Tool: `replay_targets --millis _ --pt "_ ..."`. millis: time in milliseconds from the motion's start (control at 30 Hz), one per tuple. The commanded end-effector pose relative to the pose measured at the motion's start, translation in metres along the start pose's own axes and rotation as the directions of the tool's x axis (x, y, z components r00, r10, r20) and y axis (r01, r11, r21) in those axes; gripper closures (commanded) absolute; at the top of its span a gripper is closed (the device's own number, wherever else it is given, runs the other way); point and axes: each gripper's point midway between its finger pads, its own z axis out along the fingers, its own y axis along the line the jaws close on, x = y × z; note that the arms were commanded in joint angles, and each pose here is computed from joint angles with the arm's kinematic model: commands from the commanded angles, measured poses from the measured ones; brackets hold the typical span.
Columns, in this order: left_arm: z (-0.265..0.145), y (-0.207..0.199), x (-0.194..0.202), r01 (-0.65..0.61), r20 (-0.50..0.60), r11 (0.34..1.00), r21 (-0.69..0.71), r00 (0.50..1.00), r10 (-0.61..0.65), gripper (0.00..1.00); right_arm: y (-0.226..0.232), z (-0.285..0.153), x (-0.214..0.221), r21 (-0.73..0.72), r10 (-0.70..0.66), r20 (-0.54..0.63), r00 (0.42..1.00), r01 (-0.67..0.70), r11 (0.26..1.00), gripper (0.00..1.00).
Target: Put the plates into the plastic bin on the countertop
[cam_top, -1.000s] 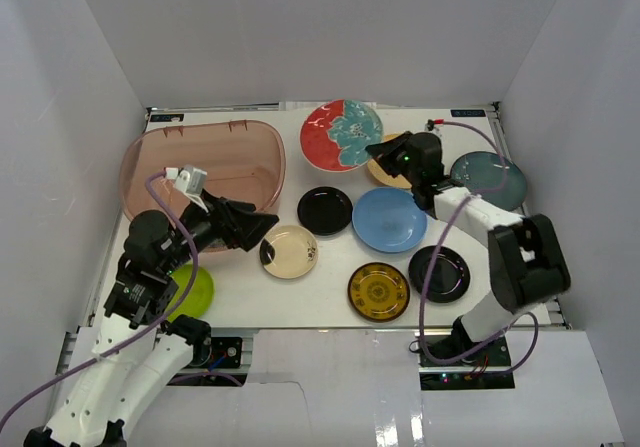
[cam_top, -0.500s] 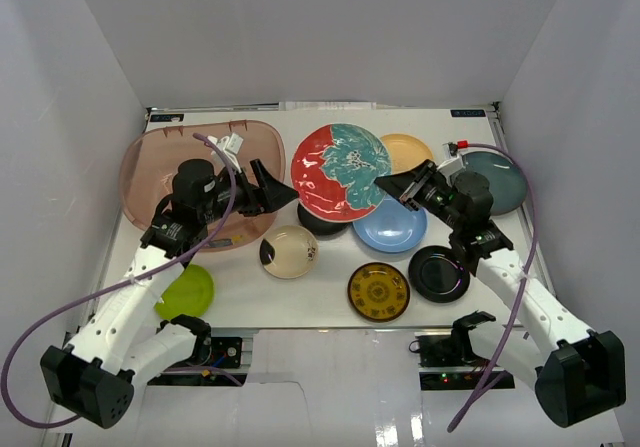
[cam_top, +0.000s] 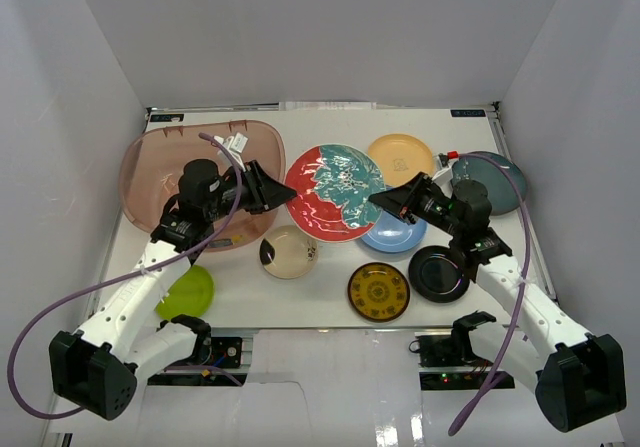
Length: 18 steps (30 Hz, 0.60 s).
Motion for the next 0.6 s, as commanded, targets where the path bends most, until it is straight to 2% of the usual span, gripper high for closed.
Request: replay_targets --millis 0,233,300,333,367,467,567 --pt "0.003 -0.008 -0.001 -0.010 0.002 0.999 0.054 1.000 0.010 0.64 0.067 -0.008 -0.013 -0.236 -0.064 0.043 0.997 0.073 0.969 0.92" --pt "0.010 -0.003 0.007 -0.002 -0.049 0.998 0.058 0.999 0.005 0.64 0.073 -0.003 -0.006 -0.259 -0.076 -0.006 0.997 0.072 0.963 0.92" --pt "0.011 -0.001 0.006 -0.009 -0.052 0.999 0.047 0.999 0.012 0.76 0.073 -0.002 -0.004 -0.259 -0.080 -0.011 0.997 0.074 0.963 0.92" --pt "0.011 0.000 0.006 -0.008 -0.053 0.999 0.035 0.999 0.010 0.91 0.071 -0.002 -0.004 -0.254 -0.078 -0.016 0.997 0.071 0.964 0.92" --pt "0.010 0.001 0.004 -0.013 -0.041 1.000 0.023 0.999 0.014 1.00 0.070 -0.002 -0.003 -0.253 -0.078 -0.015 0.997 0.072 0.965 0.92" --pt "0.004 0.002 -0.007 -0.028 0.014 0.999 -0.017 1.000 0.029 1.00 0.064 -0.002 -0.004 -0.226 -0.079 -0.005 0.997 0.076 0.971 0.91" --pt "0.001 0.002 -0.018 -0.029 0.055 0.998 -0.055 0.998 0.032 1.00 0.061 -0.003 -0.003 -0.207 -0.092 -0.005 0.996 0.089 0.974 0.64"
